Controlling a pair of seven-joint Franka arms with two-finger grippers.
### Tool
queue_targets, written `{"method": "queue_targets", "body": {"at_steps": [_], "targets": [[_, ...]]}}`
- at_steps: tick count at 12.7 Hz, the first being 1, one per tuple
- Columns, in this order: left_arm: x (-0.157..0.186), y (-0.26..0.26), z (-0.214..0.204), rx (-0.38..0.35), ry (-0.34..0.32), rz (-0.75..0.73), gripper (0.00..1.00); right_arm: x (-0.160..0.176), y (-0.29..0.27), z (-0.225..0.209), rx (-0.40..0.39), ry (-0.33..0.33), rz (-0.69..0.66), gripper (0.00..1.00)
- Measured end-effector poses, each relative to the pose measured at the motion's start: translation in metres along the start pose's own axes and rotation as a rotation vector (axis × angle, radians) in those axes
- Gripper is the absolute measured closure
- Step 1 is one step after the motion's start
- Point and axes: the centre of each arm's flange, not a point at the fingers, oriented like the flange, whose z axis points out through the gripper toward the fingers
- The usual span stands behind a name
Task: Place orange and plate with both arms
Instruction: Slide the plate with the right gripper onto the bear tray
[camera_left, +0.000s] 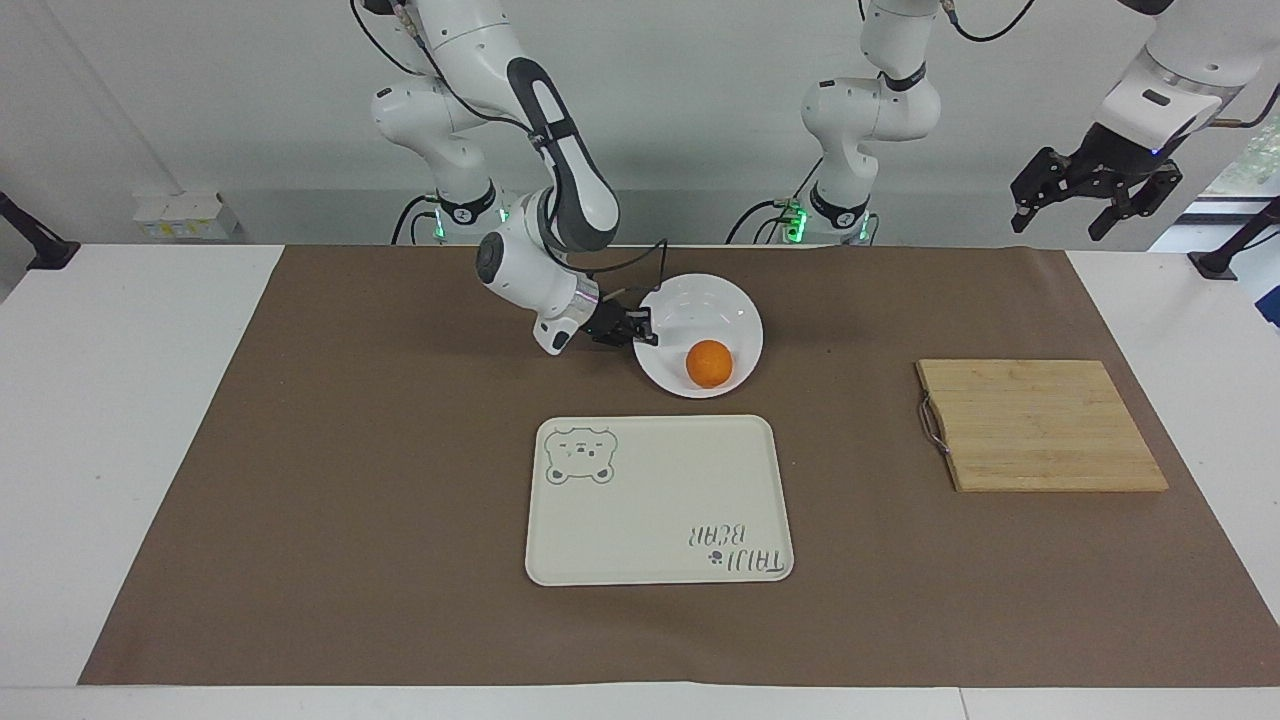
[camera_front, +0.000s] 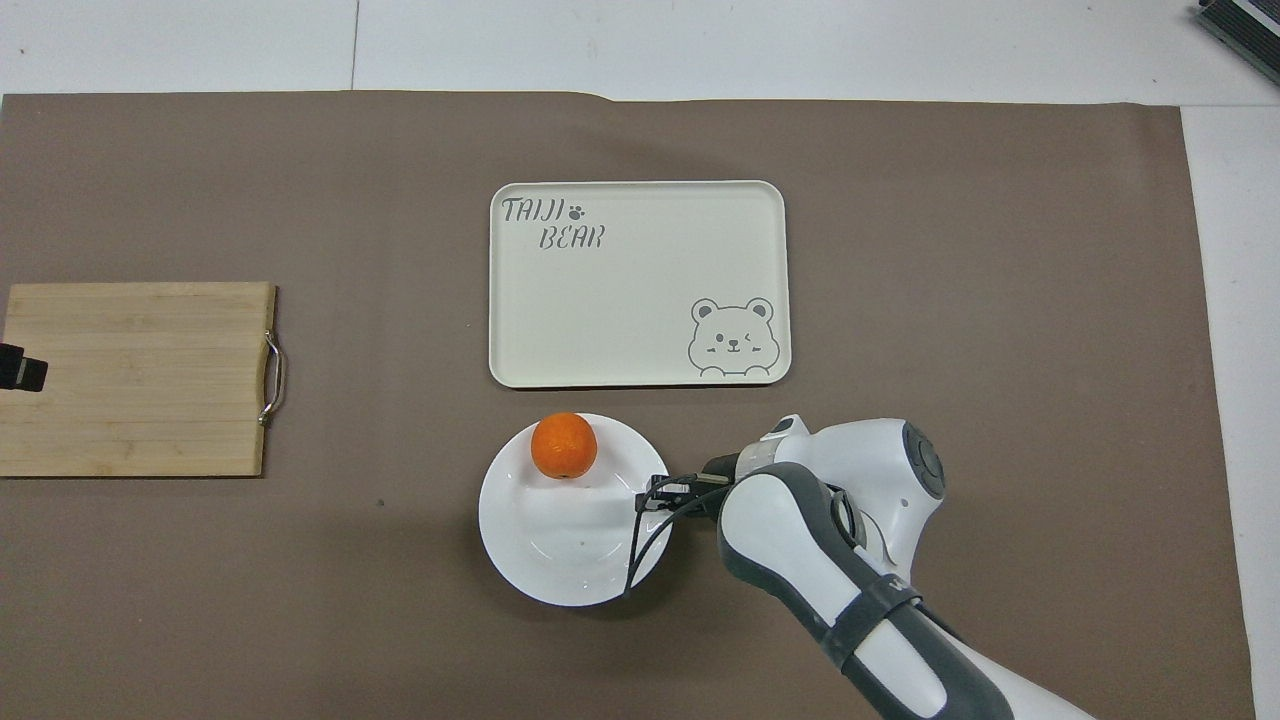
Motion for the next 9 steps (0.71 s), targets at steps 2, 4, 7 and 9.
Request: {"method": "queue_targets", "body": {"at_steps": [2, 4, 7, 9], "targets": [[0.000, 0.000, 0.000, 0.000, -0.001, 0.000, 0.00, 0.008, 0.008, -0.010, 0.009, 0.014, -0.048, 0.92], [0.000, 0.000, 0.000, 0.000, -0.001, 0.000, 0.00, 0.017, 0.004, -0.021, 0.022, 0.039, -0.084, 0.92], [0.000, 0.000, 0.000, 0.000, -0.001, 0.000, 0.00, 0.034, -0.015, -0.051, 0.081, 0.061, -0.106, 0.92], [0.000, 0.000, 0.000, 0.000, -0.001, 0.000, 0.00, 0.050, -0.018, -0.076, 0.118, 0.084, -0.104, 0.92]]}}
